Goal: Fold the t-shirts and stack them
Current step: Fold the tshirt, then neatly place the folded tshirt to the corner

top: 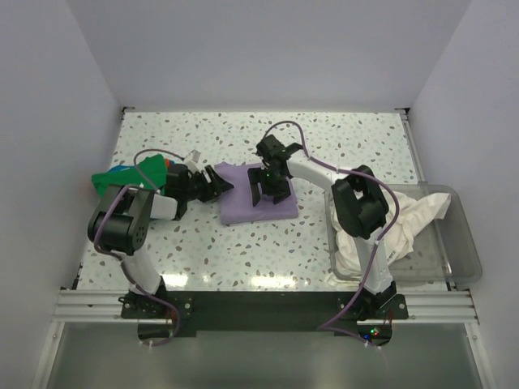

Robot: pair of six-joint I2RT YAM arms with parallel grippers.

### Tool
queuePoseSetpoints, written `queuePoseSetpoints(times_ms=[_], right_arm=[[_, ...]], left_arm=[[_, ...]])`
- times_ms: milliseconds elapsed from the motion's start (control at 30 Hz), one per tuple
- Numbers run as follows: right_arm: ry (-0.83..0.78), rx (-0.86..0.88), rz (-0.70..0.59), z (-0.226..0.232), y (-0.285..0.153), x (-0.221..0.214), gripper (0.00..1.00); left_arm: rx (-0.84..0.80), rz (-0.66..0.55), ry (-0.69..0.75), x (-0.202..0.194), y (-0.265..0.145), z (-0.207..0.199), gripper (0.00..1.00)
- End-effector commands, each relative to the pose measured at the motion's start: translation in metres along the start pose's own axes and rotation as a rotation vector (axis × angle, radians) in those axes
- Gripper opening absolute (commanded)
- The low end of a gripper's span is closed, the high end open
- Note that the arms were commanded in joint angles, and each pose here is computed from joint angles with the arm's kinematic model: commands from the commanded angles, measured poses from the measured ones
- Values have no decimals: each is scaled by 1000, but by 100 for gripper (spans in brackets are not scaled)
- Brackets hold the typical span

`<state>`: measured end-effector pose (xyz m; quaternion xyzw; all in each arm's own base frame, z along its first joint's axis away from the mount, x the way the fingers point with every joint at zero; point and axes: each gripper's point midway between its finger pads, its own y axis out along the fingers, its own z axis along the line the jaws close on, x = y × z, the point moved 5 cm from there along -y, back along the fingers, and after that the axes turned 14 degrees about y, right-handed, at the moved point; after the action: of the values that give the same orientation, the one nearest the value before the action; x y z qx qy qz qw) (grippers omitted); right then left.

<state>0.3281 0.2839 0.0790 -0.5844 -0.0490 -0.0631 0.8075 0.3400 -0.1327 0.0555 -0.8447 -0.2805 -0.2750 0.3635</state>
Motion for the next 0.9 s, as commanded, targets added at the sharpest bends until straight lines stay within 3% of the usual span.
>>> queuePoseSetpoints(times_ms=[0, 167, 267, 367, 400, 433, 567, 867], right_arm=[[12, -122, 79, -28, 21, -15, 77], [12, -106, 84, -26, 21, -15, 77], [12, -104, 86, -26, 22, -16, 77], [11, -92, 81, -24, 21, -15, 77], [11, -89, 79, -24, 19, -15, 77], [6, -85, 74, -22, 16, -14, 77], [-20, -74, 42, -17, -4, -7, 80], [-35, -77, -79, -20, -56, 11, 83]], left_arm=[[116, 198, -46, -58, 14, 10, 67], [90, 270, -19, -71, 35, -7, 63], [102, 275, -10, -68, 39, -7, 52], [98, 277, 12, -65, 41, -8, 22], [108, 285, 22, -61, 40, -9, 6], [133, 281, 43, -57, 40, -8, 0], [199, 240, 218, -12, 34, -16, 0], [398, 347, 470, 51, -3, -18, 0]])
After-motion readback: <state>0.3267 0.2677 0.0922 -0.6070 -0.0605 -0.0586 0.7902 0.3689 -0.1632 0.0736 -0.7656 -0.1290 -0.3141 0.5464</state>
